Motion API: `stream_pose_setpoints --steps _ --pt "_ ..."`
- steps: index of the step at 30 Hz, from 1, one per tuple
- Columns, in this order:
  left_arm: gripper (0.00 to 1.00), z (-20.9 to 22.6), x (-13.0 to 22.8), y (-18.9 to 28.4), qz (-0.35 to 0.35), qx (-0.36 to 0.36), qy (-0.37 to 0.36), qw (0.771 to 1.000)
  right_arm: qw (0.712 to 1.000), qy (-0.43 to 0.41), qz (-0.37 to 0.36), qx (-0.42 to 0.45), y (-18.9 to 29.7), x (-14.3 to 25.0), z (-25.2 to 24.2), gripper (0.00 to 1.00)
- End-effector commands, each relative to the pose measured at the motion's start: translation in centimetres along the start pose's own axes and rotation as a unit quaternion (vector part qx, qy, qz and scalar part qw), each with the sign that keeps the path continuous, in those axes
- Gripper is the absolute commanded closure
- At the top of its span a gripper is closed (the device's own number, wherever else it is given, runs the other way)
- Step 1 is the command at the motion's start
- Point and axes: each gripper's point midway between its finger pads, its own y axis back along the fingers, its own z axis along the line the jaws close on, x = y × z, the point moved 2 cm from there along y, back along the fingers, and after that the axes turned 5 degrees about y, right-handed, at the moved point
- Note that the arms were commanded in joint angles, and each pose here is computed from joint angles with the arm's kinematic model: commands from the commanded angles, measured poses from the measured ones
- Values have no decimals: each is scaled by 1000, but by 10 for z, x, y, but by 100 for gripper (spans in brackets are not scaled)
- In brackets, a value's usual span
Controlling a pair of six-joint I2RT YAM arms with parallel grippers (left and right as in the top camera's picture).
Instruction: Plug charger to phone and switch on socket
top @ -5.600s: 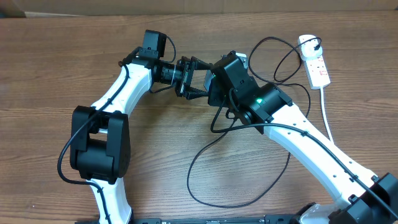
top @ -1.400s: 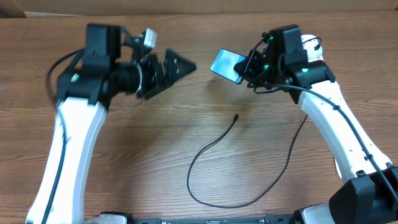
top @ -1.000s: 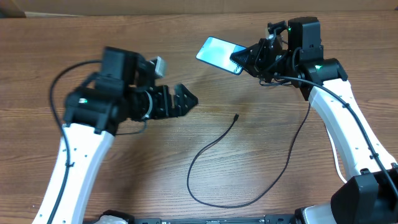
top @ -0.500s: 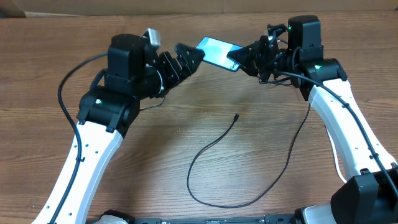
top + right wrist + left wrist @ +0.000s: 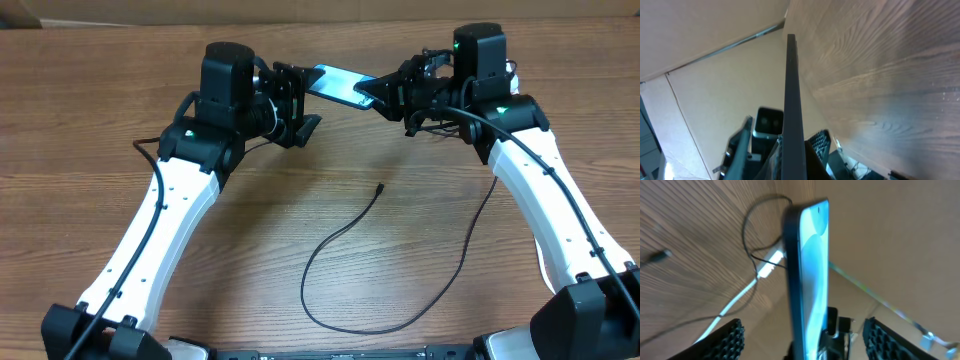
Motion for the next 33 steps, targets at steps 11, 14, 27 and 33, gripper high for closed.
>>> stream_pose_setpoints --steps 11,14,27,33 --pt "42 -5 12 -3 51 4 19 998 998 24 39 -31 6 25 28 96" --pt "45 -5 12 -3 51 4 19 998 998 24 47 -33 6 27 28 96" --pt "57 -5 12 -3 51 4 19 999 997 25 69 -38 7 34 29 96" --pt "67 -5 12 -3 51 4 19 999 996 28 77 -40 7 36 30 96"
